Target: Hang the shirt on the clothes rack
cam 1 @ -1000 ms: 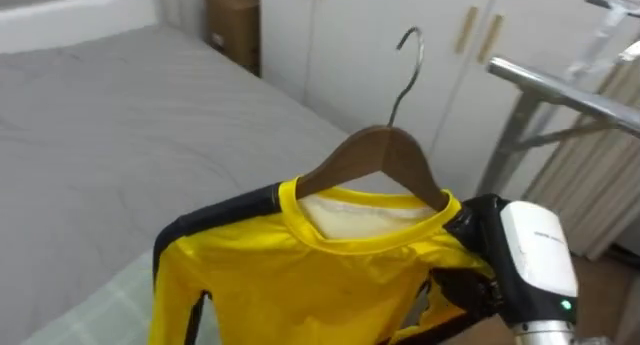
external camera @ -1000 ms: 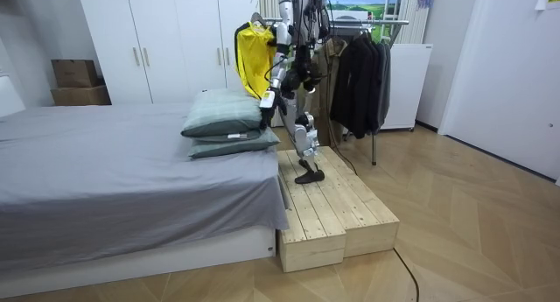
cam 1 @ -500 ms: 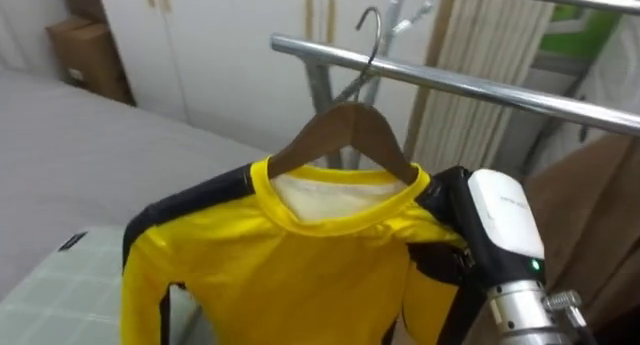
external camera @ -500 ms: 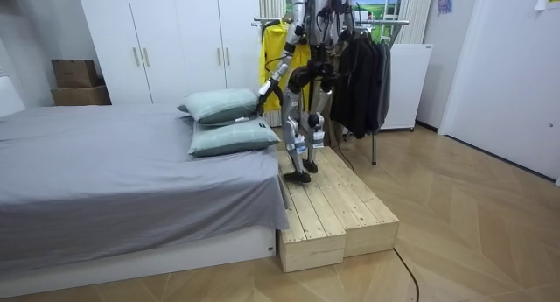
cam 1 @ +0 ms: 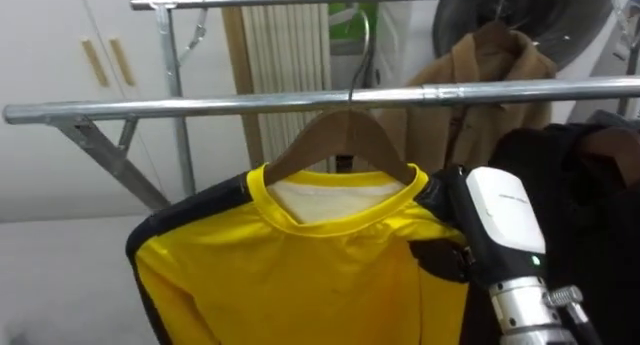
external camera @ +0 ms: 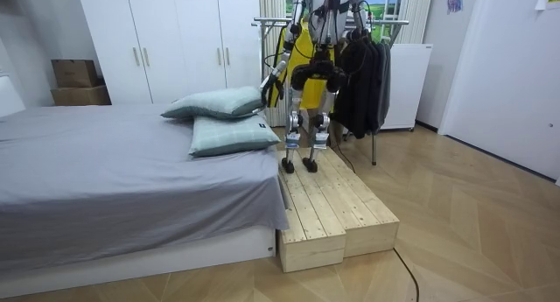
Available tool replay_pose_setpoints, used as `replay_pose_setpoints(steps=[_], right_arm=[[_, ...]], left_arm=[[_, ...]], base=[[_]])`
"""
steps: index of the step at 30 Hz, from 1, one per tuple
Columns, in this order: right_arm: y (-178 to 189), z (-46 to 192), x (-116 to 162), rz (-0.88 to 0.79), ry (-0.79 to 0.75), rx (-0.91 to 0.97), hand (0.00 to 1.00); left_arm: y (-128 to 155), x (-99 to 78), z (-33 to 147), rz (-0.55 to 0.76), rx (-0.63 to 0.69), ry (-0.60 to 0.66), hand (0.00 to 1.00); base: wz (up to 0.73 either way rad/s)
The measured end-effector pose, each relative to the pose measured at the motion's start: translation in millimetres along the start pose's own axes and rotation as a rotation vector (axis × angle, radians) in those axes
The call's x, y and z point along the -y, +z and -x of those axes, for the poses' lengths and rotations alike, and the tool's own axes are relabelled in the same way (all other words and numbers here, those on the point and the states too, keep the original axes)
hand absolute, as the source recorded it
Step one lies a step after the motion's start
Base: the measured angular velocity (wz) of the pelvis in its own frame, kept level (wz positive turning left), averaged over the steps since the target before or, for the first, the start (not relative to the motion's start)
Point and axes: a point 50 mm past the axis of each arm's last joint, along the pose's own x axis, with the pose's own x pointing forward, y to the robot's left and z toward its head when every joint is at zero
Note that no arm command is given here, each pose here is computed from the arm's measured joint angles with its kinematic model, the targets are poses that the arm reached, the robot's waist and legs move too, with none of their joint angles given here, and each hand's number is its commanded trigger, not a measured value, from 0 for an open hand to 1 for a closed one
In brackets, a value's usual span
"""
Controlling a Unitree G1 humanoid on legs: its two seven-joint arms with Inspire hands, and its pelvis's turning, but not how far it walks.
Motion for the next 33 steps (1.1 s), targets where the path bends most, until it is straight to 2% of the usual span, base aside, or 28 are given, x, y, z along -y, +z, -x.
replay_pose_setpoints(steps=[5, 8, 10, 13, 15, 24, 33], right_arm=[[-1.0, 2.1, -1.5, -0.001, 0.001, -0.010, 1.00], [-1.0, 2.7, -3.0, -0.018, 0.005, -0.022, 1.00], [0.7, 3.0, -3.1, -0.029, 0.005, -0.012, 1.00], [16.9, -6.7, 2.6, -0.043, -0.023, 0.099, 1.00], [11.8, -2.5, 1.5, -0.040, -0.009, 0.070, 1.00], [15.4, -2.9, 8.0, -0.042, -0.028, 0.107, 1.00], [18.5, -1.9, 7.8, -0.062, -0.027, 0.137, 1.00]], left_arm=[[37.4, 0.6, -2.1, -0.001, 0.154, -0.006, 0.00], [44.8, 2.4, -1.6, 0.004, 0.190, -0.016, 0.00], [41.1, 2.7, -2.2, 0.000, 0.182, -0.020, 0.00], [21.9, 1.0, -3.0, 0.026, 0.113, -0.025, 0.00], [8.7, -1.7, -3.5, 0.060, 0.061, -0.031, 0.00], [-2.6, -5.0, -3.0, 0.057, 0.038, -0.032, 0.00], [3.0, -6.7, -2.2, 0.069, 0.074, -0.024, 0.00]], base=[[-0.30], [-0.33], [-0.72], [-1.06], [-0.16], [0.04], [0.01]])
